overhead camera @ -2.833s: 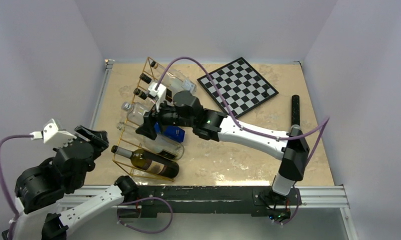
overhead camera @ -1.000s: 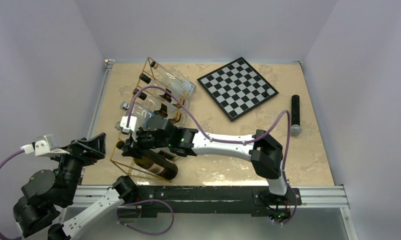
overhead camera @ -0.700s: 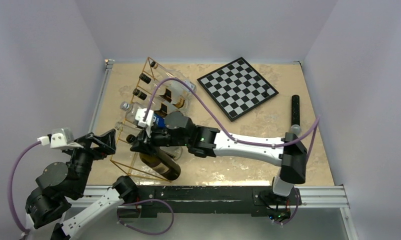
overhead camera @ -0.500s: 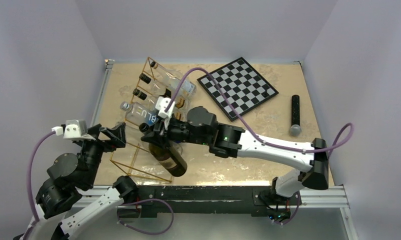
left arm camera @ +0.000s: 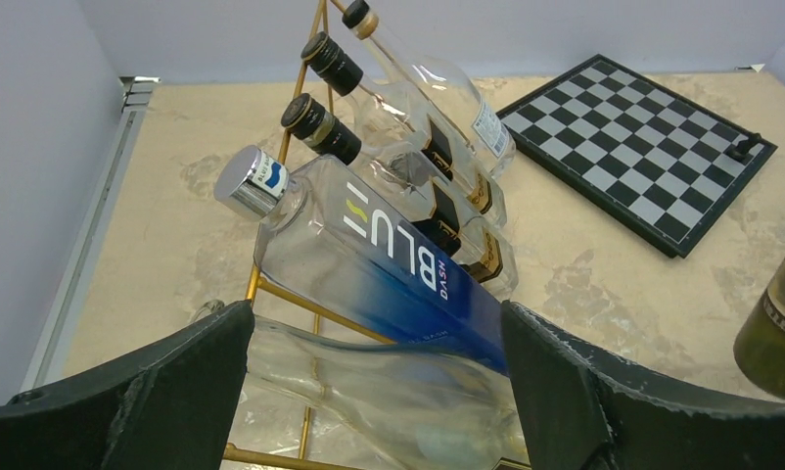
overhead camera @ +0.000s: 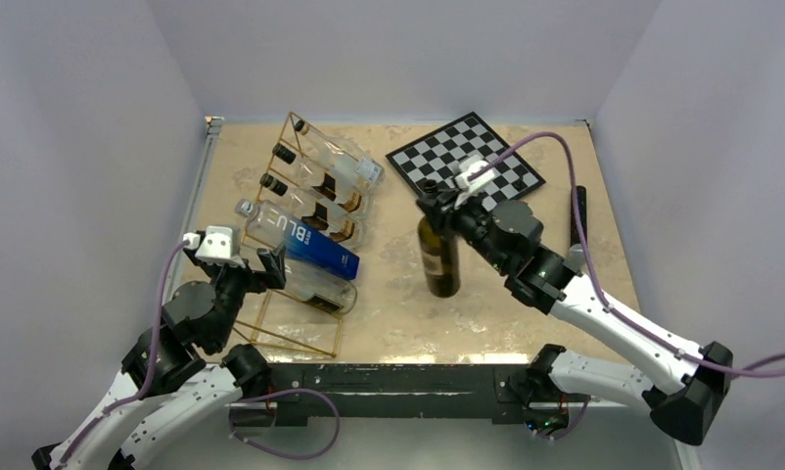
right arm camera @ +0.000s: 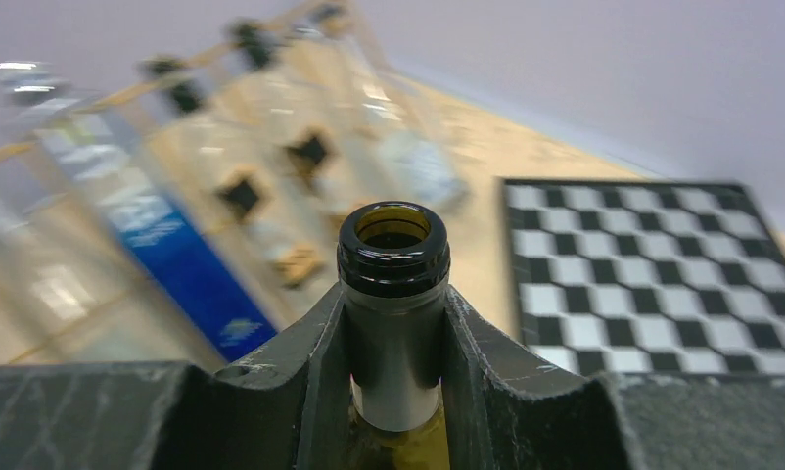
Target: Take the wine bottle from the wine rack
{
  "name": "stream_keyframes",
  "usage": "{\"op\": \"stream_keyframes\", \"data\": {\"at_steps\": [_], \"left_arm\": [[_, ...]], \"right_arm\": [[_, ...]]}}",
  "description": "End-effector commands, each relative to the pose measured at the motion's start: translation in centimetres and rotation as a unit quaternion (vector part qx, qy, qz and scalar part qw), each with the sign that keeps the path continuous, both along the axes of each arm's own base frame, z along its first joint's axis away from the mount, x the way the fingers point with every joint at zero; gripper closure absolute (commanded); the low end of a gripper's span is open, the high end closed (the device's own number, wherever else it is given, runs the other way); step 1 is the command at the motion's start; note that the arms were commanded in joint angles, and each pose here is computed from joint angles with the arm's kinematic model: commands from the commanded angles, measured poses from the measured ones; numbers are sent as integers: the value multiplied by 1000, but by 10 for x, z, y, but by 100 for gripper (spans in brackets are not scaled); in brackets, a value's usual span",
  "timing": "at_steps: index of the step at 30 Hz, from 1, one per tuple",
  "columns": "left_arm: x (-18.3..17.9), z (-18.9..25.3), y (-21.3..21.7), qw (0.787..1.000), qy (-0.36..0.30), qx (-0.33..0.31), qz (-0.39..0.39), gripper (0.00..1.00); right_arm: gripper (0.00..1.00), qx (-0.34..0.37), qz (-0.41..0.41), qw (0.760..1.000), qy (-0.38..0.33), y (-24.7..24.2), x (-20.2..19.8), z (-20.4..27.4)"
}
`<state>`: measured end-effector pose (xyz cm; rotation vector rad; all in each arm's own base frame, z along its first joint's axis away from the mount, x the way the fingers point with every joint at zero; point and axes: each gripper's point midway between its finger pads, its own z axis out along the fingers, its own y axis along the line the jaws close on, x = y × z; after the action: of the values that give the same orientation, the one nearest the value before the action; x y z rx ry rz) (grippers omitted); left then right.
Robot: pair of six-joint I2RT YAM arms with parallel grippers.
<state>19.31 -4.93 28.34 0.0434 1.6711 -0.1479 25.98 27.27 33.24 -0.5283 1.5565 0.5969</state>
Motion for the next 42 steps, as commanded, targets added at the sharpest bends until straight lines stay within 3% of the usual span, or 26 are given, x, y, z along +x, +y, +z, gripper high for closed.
{"op": "stream_keyframes", "data": {"at_steps": [1,8,12,22,28,37,38,42], "left_arm": [[0,16,-1,999,-31,-25,-6,1],[0,14,-2,999,-29,-23,-7,1],[0,12,-6,999,-26,-21,-16,1],[1,11,-4,1000,-25,-17,-9,1],[2,11,-3,1000,-26,-16,-5,1],[3,10,-5,1000,-24,-13,-8,1],[3,11,-5,1000,-24,-14,-9,1],[3,10,-5,1000,-24,-13,-9,1]], "right_arm": [[100,84,-141,979,-121,-78,46,51],[100,75,-295,939,-162,-181,108,29],[100,75,-354,914,-184,-230,123,24],[100,52,-431,862,-263,-293,153,22],[100,25,-457,857,-239,-315,168,0],[100,50,-475,852,-216,-338,164,-19],[98,51,-475,851,-217,-338,164,-18],[69,52,-462,862,-204,-333,165,-18]]}}
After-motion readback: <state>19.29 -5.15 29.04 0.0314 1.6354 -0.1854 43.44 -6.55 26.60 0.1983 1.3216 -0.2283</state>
